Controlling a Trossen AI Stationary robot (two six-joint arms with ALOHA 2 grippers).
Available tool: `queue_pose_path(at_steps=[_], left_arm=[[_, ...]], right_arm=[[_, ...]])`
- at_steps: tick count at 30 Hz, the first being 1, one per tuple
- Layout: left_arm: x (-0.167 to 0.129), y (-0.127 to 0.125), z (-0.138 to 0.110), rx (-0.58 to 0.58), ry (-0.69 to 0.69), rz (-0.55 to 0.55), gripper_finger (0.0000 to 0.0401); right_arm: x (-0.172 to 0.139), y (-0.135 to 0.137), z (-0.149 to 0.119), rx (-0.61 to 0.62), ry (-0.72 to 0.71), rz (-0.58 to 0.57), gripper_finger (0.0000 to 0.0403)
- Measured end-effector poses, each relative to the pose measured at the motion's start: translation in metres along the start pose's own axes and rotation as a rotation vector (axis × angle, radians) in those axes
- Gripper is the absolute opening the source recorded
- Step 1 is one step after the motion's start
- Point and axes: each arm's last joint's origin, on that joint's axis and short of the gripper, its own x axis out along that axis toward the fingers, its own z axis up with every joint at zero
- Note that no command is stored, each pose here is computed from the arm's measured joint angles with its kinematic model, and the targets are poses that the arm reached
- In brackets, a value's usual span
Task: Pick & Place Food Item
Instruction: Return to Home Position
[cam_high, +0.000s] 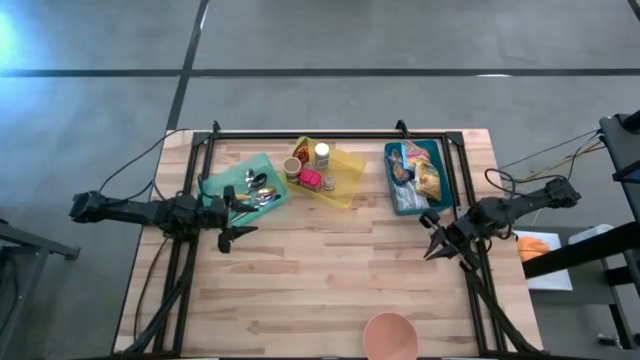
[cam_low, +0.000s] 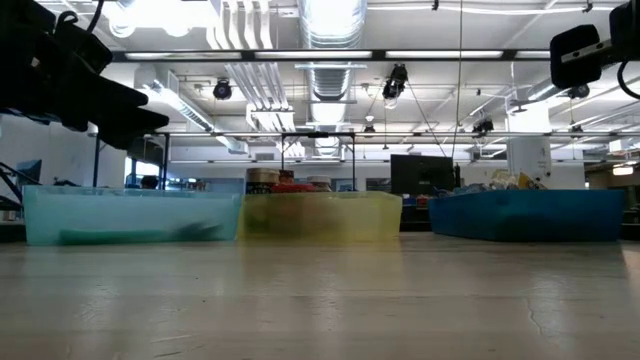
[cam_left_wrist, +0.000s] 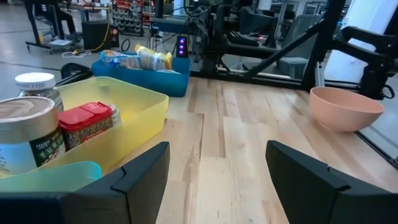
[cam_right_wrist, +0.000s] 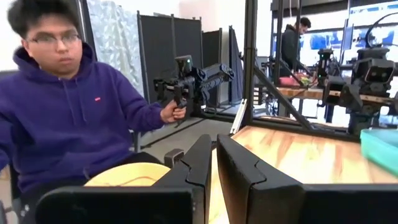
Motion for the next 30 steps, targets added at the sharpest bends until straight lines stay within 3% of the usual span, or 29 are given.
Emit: queue_pose_path(at_steps=[30], left_arm=[[0.0005, 0.0001, -0.001, -0.003, 0.009, 0.001, 0.0269]], right_arm=[[0.0002, -0.0007, -0.0031, 0.004, 0.031, -0.011, 0.0025]])
